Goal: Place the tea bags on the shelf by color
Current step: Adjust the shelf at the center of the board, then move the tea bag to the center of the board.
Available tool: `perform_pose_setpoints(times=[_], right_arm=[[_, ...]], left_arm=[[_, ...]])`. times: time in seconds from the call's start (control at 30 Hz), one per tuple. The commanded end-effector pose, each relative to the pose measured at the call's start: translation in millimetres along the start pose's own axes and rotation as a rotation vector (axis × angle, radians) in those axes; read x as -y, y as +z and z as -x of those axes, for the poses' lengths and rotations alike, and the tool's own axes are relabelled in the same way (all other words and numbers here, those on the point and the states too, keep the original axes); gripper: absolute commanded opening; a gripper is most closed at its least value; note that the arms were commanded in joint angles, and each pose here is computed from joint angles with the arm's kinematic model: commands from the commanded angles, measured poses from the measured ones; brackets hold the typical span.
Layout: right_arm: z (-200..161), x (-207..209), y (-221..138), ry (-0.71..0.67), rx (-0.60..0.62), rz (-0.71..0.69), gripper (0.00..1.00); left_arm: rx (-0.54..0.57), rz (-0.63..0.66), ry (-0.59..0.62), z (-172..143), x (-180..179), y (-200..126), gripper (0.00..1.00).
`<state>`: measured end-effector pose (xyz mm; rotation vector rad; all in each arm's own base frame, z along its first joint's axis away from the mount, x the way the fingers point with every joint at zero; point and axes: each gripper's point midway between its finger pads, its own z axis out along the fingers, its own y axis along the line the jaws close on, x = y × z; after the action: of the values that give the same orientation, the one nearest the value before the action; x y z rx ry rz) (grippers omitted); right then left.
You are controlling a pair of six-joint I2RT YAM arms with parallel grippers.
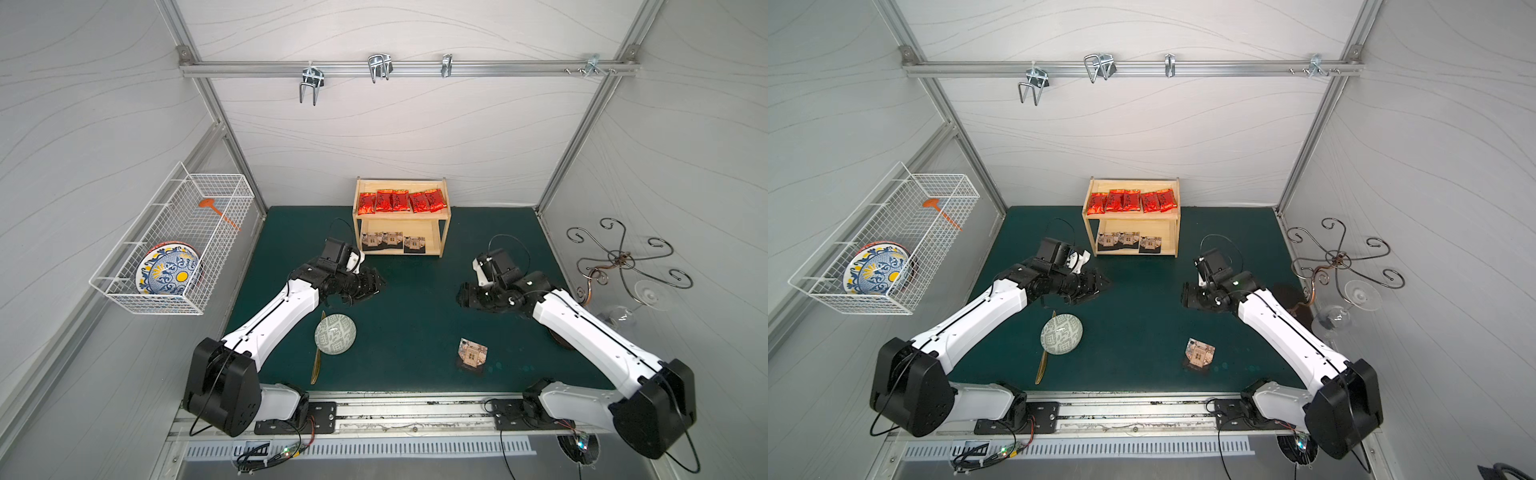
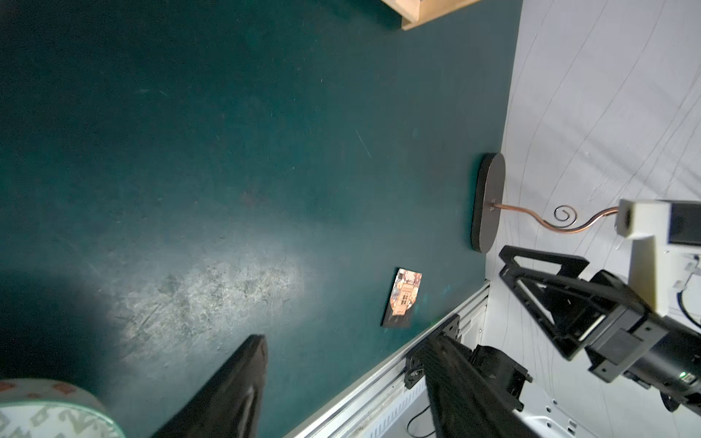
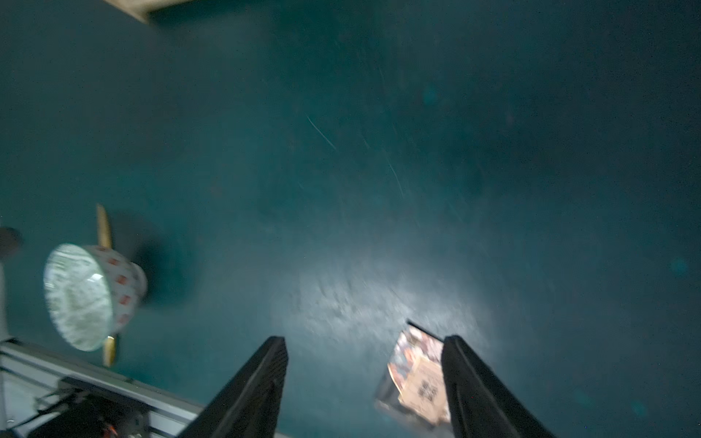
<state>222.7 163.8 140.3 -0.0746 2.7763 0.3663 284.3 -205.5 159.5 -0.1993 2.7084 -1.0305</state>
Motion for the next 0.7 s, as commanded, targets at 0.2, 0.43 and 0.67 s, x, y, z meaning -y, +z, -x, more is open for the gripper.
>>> perform_pose_setpoints(times=[0.2,0.43,0.67], right_arm=[[-100.0,29.8,24.4,0.13,-0.193,-0.115,0.75],[-113.2,33.8,35.8,0.221,-0.182,-0.066,0.75],[-124.3,32.8,56.6,0.325,-0.196,0.048,0.71]], left_arm=[[-0.051,-0.032,0.056,-3.8,15.4,0.3,0.71],[-0.081,-0.058,0.05,-7.7,18.7,3.2,0.71],[-0.089,-0.057,0.037,-8.6,16.6,6.5,0.71]])
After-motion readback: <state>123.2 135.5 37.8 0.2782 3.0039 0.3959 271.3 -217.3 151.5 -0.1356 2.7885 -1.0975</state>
